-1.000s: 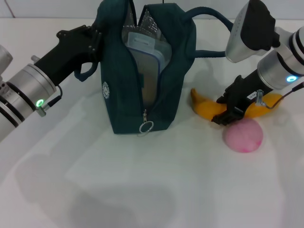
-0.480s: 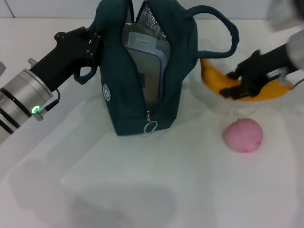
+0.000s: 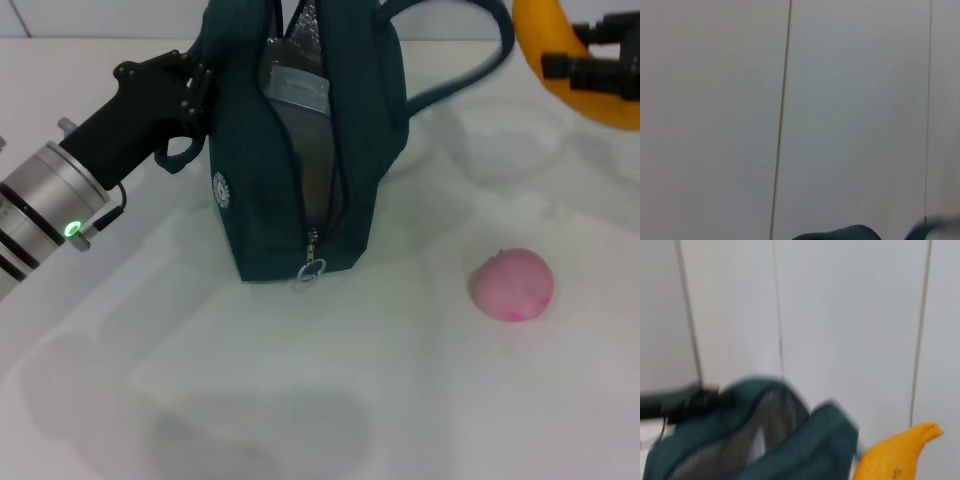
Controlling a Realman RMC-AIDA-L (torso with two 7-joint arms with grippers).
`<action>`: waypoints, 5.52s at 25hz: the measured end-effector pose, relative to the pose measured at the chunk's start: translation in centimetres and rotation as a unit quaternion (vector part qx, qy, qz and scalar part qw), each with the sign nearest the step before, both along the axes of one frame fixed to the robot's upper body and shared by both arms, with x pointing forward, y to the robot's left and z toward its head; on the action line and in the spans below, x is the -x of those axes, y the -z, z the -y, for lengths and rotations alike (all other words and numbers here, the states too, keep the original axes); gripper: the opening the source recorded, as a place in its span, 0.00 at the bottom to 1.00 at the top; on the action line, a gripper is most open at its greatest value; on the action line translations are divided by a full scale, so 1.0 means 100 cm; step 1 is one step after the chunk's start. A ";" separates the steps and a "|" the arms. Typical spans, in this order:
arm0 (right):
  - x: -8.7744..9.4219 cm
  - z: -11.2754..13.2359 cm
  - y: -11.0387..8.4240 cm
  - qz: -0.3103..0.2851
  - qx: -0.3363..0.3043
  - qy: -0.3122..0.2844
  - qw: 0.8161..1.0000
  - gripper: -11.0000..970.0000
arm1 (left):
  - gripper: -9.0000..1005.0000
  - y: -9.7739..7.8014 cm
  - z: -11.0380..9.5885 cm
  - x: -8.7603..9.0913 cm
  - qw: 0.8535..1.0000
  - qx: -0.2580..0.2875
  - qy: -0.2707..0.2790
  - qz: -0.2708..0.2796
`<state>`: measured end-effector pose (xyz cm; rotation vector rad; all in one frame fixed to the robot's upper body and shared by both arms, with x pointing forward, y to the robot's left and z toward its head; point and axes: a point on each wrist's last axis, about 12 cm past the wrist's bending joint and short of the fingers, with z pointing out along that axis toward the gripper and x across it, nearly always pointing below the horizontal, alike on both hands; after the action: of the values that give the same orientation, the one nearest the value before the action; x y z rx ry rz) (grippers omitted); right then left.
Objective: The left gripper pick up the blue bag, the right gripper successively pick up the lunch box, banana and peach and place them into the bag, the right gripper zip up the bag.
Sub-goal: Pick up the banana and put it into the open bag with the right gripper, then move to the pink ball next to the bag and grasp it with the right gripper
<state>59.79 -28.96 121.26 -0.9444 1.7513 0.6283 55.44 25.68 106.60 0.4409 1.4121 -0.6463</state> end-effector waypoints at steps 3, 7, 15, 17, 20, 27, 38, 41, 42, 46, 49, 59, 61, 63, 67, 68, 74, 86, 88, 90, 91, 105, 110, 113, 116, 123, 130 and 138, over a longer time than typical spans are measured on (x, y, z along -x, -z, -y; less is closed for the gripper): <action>-0.002 -0.001 0.002 0.022 -0.041 0.009 0.999 0.47 | 0.04 -0.001 0.002 -0.001 1.000 -0.001 0.006 0.002; -0.010 -0.012 0.013 0.051 -0.161 0.011 0.986 0.48 | 0.04 -0.001 0.004 0.000 1.000 -0.004 0.015 0.004; -0.033 -0.058 0.028 0.021 -0.373 0.006 0.928 0.48 | 0.04 -0.003 0.009 0.002 0.999 -0.005 0.034 0.010; -0.037 -0.075 0.028 -0.008 -0.401 -0.009 0.916 0.48 | 0.04 -0.004 0.010 0.000 0.999 -0.007 0.034 0.012; -0.040 -0.096 0.026 -0.062 -0.423 -0.029 0.904 0.48 | 0.04 -0.004 0.011 -0.003 0.999 -0.010 0.034 0.011; -0.036 -0.120 0.040 -0.167 -0.434 -0.043 0.884 0.49 | 0.04 -0.004 0.010 -0.005 0.999 -0.017 0.030 0.009; -0.026 -0.132 0.052 -0.220 -0.467 -0.049 0.855 0.49 | 0.04 0.000 0.015 -0.006 0.999 -0.032 0.031 0.004; -0.023 -0.132 0.060 -0.223 -0.446 -0.044 0.865 0.49 | 0.04 -0.001 0.016 -0.006 0.999 -0.033 0.034 0.005; -0.022 -0.133 0.061 -0.224 -0.440 -0.046 0.869 0.49 | 0.04 -0.001 0.017 -0.006 0.999 -0.034 0.035 0.006; -0.020 -0.137 0.065 -0.220 -0.414 -0.056 0.881 0.50 | 0.04 -0.002 0.018 -0.007 0.999 -0.033 0.036 0.008; -0.018 -0.136 0.074 -0.210 -0.397 -0.042 0.893 0.50 | 0.04 -0.004 0.019 -0.009 0.999 -0.031 0.037 0.010; -0.013 -0.132 0.088 -0.186 -0.375 -0.019 0.908 0.50 | 0.04 -0.006 0.022 -0.014 0.998 -0.035 0.041 0.009; -0.016 -0.133 0.089 -0.186 -0.368 -0.013 0.911 0.50 | 0.04 -0.006 0.023 -0.015 0.998 -0.035 0.042 0.009; -0.017 -0.133 0.088 -0.184 -0.365 -0.012 0.913 0.50 | 0.04 -0.007 0.024 -0.015 0.998 -0.035 0.043 0.009; -0.018 -0.131 0.088 -0.180 -0.370 -0.005 0.911 0.51 | 0.04 -0.007 0.024 -0.016 0.998 -0.035 0.043 0.009; -0.019 -0.130 0.087 -0.178 -0.373 -0.003 0.911 0.51 | 0.04 -0.007 0.024 -0.016 0.998 -0.035 0.043 0.009; -0.023 -0.125 0.085 -0.167 -0.372 0.009 0.913 0.51 | 0.04 -0.007 0.024 -0.016 0.998 -0.035 0.043 0.009; -0.005 -0.051 0.076 -0.030 -0.320 0.023 0.947 0.90 | 0.04 -0.006 0.018 -0.014 0.999 -0.032 0.034 0.006; 0.008 -0.038 0.080 -0.008 -0.295 0.018 0.955 0.90 | 0.04 -0.006 0.014 -0.012 0.999 -0.029 0.025 0.010; 0.022 -0.023 0.084 0.003 -0.271 0.011 0.963 0.90 | 0.04 -0.009 0.009 -0.011 0.999 -0.023 0.019 0.020; 0.028 -0.015 0.086 0.004 -0.263 0.008 0.965 0.90 | 0.05 -0.011 0.007 -0.010 0.999 -0.016 0.015 0.026; 0.054 -0.013 0.107 -0.002 -0.147 -0.064 0.987 0.90 | 0.05 -0.016 0.003 -0.003 0.999 0.020 0.015 0.040; 0.065 0.007 0.104 0.011 -0.109 -0.052 0.993 0.88 | 0.05 -0.014 -0.001 -0.003 0.999 0.022 0.007 0.031; 0.069 0.009 0.111 -0.008 -0.073 -0.061 0.995 0.86 | 0.05 -0.011 -0.003 -0.001 1.000 0.018 0.004 0.025; 0.070 0.009 0.120 -0.023 -0.045 -0.061 0.997 0.85 | 0.05 -0.009 -0.002 -0.001 1.000 0.013 0.004 0.022; 0.069 0.001 0.139 -0.051 0.017 -0.061 0.997 0.81 | 0.05 -0.011 0.001 -0.005 1.000 0.009 0.007 0.023; 0.065 -0.001 0.145 -0.061 0.042 -0.047 0.996 0.77 | 0.05 -0.011 0.001 -0.005 1.000 0.009 0.006 0.024; 0.061 -0.003 0.140 -0.076 0.038 -0.053 0.995 0.66 | 0.05 -0.012 0.001 -0.005 1.000 0.011 0.004 0.025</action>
<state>53.70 -28.70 107.26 -1.0724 1.8802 0.7227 55.99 25.59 107.78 0.4425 1.3559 -0.6525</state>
